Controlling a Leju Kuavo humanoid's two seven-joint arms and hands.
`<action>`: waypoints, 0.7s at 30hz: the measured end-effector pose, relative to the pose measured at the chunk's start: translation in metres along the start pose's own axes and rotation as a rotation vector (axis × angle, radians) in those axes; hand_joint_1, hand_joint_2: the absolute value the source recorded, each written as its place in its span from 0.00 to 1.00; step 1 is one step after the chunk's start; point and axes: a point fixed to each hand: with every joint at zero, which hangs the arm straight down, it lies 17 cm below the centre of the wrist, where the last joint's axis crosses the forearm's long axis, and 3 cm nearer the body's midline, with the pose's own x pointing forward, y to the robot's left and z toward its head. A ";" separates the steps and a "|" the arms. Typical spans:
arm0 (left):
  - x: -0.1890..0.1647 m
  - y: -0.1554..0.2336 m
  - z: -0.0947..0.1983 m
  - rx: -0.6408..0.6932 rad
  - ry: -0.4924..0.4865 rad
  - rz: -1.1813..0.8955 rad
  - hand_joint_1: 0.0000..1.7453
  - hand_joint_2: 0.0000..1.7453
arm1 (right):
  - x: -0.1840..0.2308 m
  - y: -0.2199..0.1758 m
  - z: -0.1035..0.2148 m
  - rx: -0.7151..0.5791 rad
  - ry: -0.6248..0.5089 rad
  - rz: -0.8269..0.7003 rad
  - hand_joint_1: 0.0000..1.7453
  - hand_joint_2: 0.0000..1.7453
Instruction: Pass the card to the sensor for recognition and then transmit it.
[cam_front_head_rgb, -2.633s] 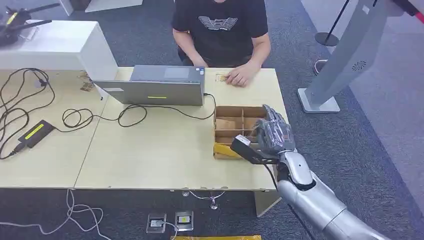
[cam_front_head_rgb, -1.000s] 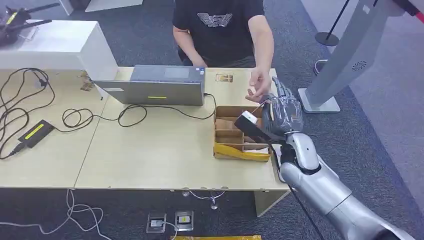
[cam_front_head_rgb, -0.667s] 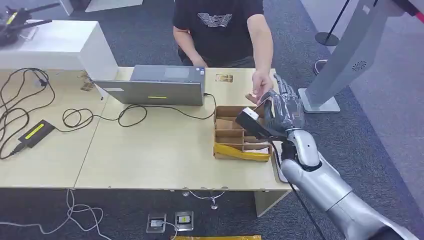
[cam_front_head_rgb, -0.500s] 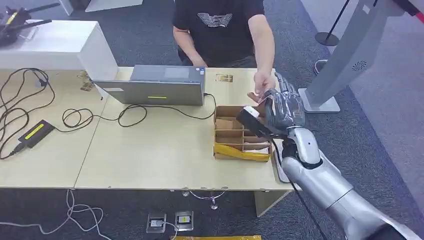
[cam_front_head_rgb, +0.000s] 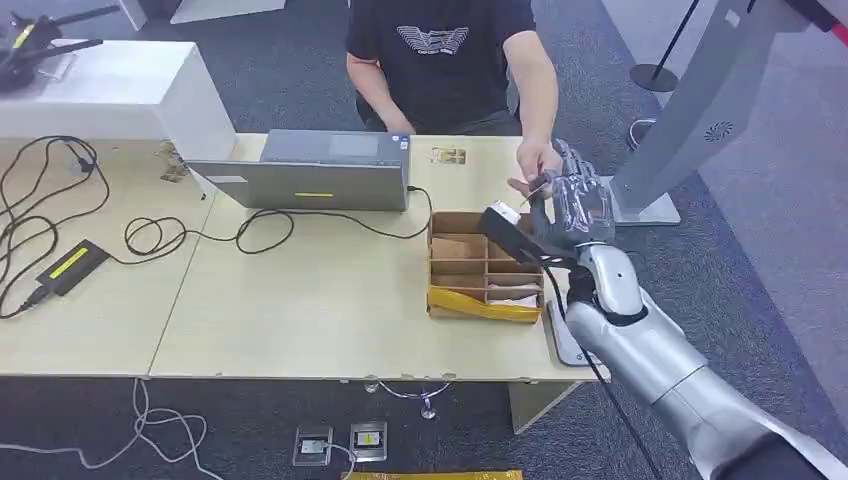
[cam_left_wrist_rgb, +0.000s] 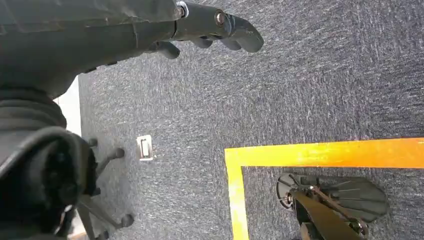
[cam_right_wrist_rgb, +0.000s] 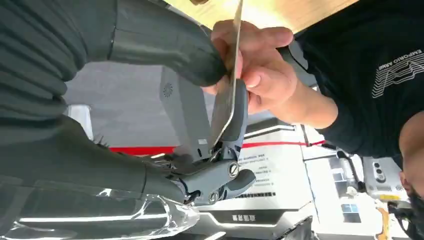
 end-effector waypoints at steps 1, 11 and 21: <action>0.000 0.000 0.000 0.000 0.000 0.000 0.00 0.00 | 0.000 0.001 0.000 0.001 0.001 0.005 0.00 1.00; 0.000 0.000 0.000 -0.001 -0.004 -0.008 0.00 0.00 | -0.006 0.004 -0.003 0.006 0.020 0.040 0.00 1.00; 0.001 -0.001 0.000 -0.004 -0.007 -0.016 0.00 0.00 | -0.028 -0.004 -0.008 -0.001 0.079 0.071 0.00 1.00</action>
